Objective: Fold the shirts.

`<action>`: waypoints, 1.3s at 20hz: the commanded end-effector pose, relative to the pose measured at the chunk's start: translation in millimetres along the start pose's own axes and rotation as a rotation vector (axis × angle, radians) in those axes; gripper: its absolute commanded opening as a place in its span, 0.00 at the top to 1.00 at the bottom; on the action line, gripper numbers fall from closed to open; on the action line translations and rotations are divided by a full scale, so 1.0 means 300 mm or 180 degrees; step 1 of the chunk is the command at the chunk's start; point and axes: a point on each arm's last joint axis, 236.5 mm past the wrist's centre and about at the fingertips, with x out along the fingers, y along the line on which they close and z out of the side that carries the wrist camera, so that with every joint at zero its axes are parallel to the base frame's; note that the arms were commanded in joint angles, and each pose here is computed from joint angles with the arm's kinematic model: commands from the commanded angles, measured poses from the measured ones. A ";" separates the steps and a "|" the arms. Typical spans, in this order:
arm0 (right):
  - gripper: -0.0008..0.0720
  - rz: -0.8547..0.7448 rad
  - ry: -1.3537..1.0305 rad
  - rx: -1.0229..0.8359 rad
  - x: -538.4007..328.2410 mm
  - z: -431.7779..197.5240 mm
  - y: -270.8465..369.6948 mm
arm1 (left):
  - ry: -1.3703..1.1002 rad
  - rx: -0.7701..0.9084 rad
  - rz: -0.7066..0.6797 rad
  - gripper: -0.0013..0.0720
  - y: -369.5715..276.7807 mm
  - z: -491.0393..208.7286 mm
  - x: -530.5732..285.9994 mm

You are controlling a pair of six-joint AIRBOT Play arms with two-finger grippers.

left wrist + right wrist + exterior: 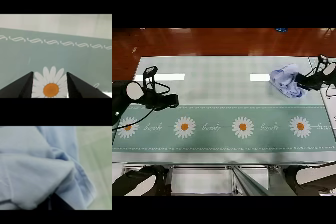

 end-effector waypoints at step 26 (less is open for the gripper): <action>0.96 0.2213 -0.3101 -0.2170 -1.887 -0.047 1.093 | -0.0835 -0.0347 -0.0486 0.29 0.039 -0.201 -0.350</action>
